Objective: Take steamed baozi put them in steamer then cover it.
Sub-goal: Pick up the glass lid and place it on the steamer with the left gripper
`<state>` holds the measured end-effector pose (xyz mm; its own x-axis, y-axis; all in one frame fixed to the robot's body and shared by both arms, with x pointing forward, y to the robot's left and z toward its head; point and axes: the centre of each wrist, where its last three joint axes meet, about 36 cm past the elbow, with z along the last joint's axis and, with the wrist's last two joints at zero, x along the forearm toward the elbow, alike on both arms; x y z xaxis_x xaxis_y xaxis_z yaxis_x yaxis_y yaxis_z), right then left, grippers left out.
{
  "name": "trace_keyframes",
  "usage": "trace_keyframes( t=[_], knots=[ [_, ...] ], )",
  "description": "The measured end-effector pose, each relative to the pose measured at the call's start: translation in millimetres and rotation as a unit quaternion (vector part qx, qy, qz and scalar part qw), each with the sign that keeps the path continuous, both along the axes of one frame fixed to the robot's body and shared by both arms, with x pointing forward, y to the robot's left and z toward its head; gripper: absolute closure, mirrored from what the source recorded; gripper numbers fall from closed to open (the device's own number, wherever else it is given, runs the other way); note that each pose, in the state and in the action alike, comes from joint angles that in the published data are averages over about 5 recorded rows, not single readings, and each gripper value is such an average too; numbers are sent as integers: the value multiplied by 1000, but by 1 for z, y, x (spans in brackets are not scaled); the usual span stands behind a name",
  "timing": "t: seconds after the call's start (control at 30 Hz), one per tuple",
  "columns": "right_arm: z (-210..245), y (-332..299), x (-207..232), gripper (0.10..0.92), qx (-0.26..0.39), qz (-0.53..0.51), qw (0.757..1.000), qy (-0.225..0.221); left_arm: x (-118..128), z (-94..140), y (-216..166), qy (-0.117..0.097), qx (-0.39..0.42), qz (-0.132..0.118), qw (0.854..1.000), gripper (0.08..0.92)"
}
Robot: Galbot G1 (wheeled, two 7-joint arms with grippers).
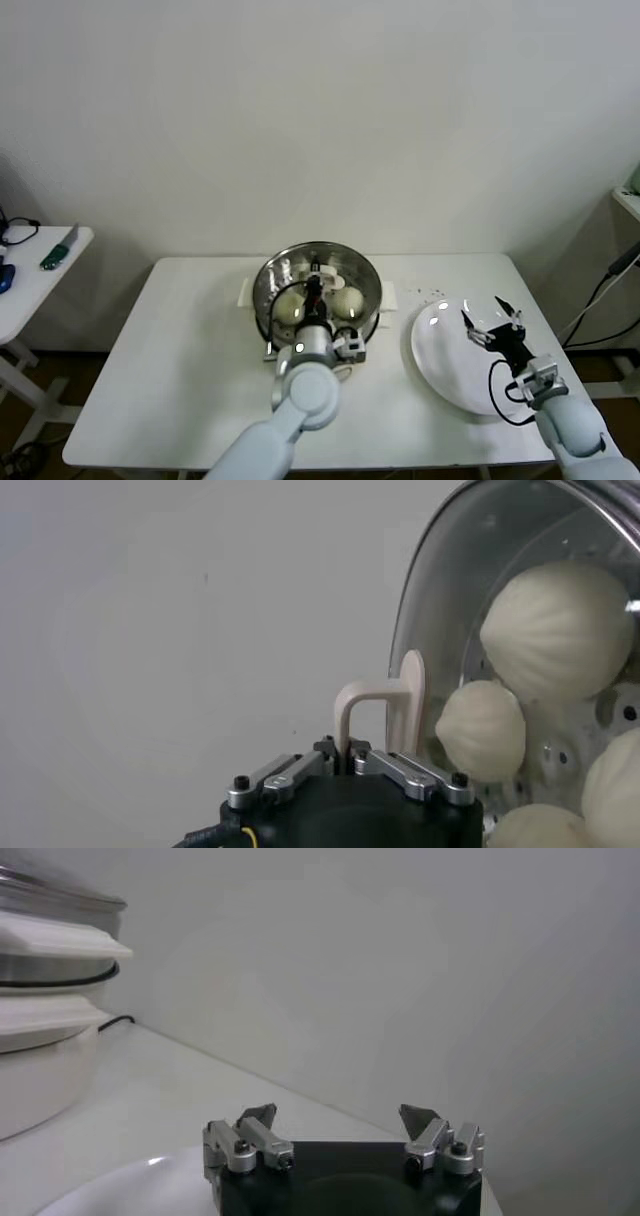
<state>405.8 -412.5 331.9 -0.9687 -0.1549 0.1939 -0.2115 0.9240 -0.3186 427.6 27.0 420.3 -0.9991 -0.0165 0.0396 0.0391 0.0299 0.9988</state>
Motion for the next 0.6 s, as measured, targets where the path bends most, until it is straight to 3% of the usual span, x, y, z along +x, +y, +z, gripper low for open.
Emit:
trace_keyframes(
  t=[0.6],
  knots=[
    [-3, 1, -4, 200, 0, 6, 1000, 0, 0, -7, -1, -10, 16, -2, 1000, 854]
  ],
)
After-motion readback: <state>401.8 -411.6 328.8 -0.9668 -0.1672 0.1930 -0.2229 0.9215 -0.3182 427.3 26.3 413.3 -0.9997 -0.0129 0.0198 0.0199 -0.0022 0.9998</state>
